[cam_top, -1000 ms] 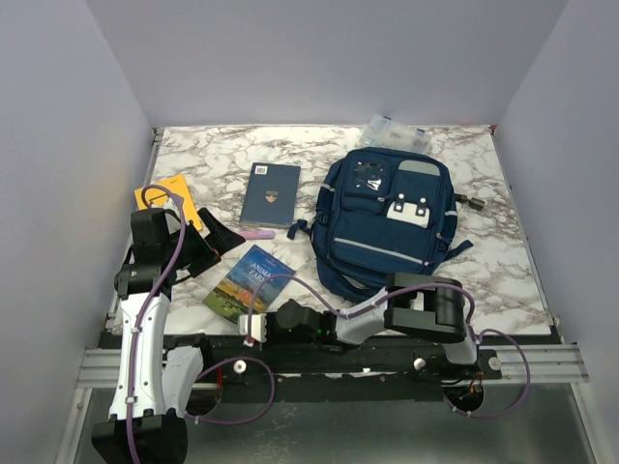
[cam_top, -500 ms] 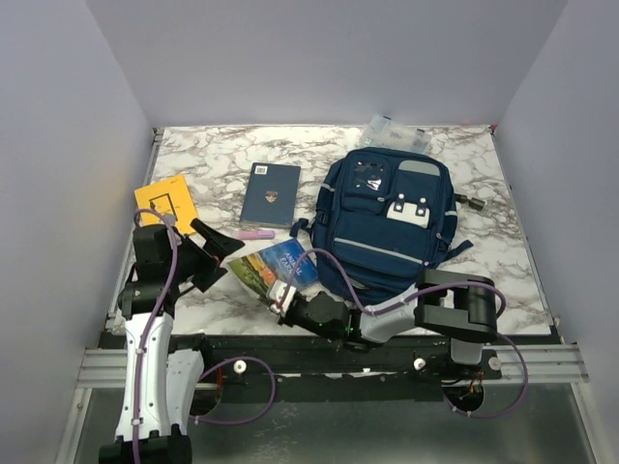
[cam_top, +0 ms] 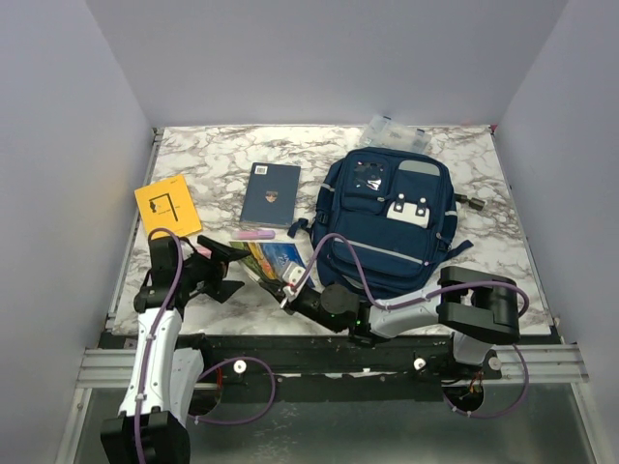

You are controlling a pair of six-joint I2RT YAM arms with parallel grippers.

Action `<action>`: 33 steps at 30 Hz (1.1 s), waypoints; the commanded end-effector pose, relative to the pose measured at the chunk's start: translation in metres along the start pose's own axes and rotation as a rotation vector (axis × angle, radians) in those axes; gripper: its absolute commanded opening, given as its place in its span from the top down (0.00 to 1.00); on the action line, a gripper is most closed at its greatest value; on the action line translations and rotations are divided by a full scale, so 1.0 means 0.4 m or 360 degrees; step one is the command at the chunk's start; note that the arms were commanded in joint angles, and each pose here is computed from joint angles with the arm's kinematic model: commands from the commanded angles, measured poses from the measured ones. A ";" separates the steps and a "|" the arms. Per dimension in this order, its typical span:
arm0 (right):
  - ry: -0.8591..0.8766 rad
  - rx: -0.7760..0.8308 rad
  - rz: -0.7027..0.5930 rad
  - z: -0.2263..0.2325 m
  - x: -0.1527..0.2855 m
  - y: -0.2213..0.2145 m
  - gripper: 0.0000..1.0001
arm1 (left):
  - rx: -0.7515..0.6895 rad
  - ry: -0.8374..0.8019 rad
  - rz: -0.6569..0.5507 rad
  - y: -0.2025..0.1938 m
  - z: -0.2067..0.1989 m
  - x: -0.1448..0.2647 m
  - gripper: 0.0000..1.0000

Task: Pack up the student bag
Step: Pick up the book from the center of the board.

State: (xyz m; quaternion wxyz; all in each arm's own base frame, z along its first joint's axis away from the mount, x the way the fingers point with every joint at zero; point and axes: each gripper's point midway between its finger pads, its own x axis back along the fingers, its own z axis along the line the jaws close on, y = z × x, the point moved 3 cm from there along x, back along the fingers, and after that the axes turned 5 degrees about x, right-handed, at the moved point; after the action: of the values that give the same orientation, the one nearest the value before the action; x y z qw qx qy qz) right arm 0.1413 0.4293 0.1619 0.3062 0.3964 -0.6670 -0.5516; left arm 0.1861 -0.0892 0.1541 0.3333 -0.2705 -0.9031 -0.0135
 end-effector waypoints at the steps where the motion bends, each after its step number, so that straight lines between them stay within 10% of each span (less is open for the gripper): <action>1: -0.0005 -0.0088 -0.0116 -0.007 0.013 0.049 0.99 | 0.0001 -0.0215 0.0169 -0.010 -0.049 -0.021 0.19; 9: 0.0014 -0.0091 -0.0082 0.002 0.013 0.026 0.99 | 0.0007 -0.0270 0.0277 -0.024 -0.036 -0.041 0.35; 22: -0.0056 -0.0170 0.0026 -0.008 0.002 0.034 0.99 | -0.0183 -0.0488 0.0161 -0.029 -0.052 -0.023 0.87; 27: -0.0079 -0.0283 0.0212 -0.034 0.062 0.066 0.55 | -0.0459 -0.0420 0.0012 -0.013 -0.116 0.028 1.00; 33: -0.0178 -0.0203 0.0502 -0.100 0.174 0.081 0.29 | -0.0697 -0.0404 -0.0182 -0.005 -0.149 0.088 1.00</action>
State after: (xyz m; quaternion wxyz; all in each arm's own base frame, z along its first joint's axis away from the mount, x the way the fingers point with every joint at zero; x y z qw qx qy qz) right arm 0.1311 0.3897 0.2157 0.3561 0.3222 -0.6451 -0.5944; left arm 0.2052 -0.0956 0.2105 0.1676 -0.3075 -0.9298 -0.1130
